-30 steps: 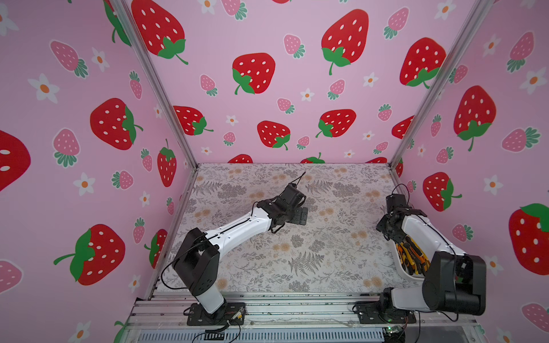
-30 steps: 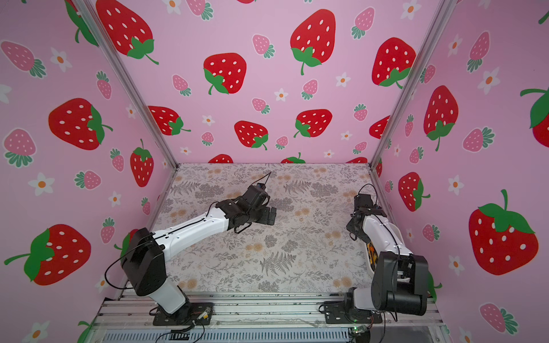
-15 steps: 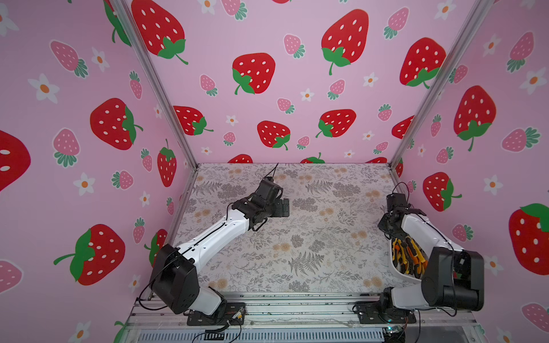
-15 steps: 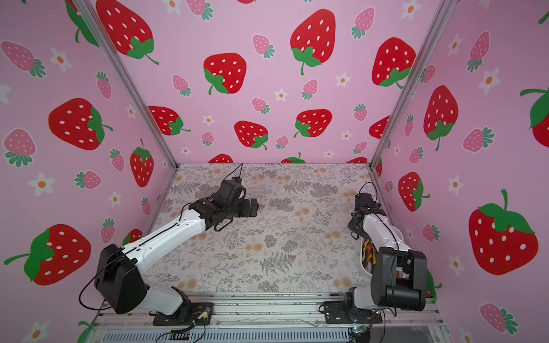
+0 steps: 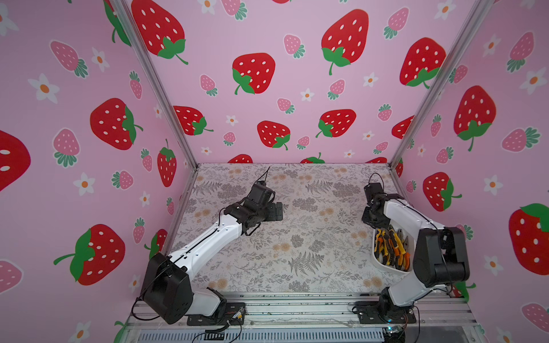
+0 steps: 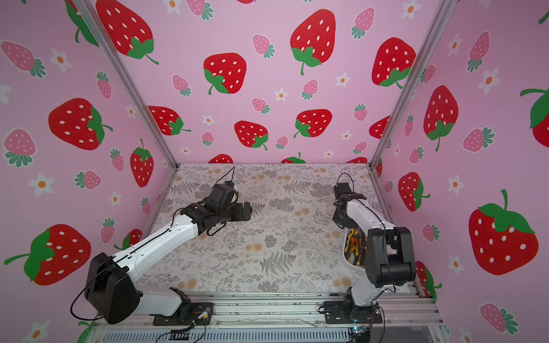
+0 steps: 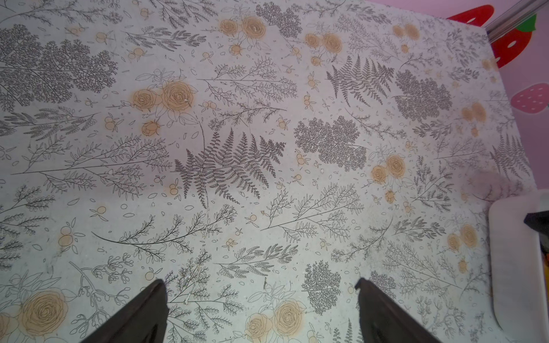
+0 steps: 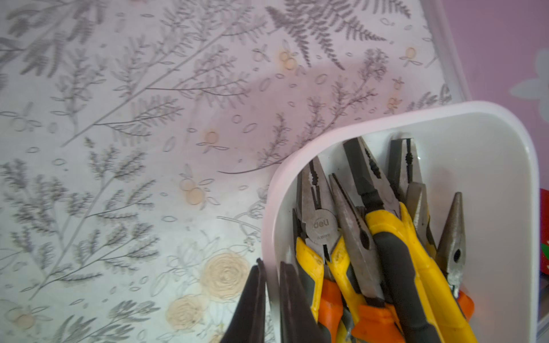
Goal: Take the pliers out of the storage box
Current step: Move the storage box to the center of the board.
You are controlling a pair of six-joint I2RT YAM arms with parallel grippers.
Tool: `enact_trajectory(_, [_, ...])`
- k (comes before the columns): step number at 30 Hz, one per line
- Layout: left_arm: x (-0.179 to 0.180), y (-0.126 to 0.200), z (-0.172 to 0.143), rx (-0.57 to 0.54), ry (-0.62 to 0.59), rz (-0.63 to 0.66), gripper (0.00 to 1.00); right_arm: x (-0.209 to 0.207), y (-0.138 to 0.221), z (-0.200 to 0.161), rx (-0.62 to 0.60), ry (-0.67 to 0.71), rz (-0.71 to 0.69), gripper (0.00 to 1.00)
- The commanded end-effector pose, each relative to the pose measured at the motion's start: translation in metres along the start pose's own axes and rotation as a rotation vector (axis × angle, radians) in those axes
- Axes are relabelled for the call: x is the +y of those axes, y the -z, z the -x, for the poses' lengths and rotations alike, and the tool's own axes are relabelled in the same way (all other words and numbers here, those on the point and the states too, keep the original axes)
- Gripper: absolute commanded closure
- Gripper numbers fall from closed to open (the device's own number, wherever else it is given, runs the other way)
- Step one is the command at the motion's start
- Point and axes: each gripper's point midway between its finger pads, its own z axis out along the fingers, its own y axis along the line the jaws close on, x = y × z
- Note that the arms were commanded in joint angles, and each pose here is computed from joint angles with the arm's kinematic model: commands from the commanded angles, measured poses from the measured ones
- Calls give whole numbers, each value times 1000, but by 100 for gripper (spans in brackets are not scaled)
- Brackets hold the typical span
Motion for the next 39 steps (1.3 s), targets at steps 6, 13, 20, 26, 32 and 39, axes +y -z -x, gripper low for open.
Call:
enact_trajectory(6, [36,16,-4,-34,88,86,1,130,31,15,-17,36,259,87])
enact_trajectory(13, [71,41,2,-110,168,140,1,221,58,16,-7,85,403,87])
enact_trajectory(20, [80,43,-3,-86,171,149,1,306,82,2,28,104,567,87])
enact_trajectory(26, [79,40,-8,-71,175,137,0,354,99,-13,50,102,652,87])
enact_trajectory(32, [79,40,-11,-58,166,138,1,393,118,-22,86,57,785,86])
enact_trajectory(39, [79,35,-19,-33,168,130,0,417,127,-30,100,86,854,65])
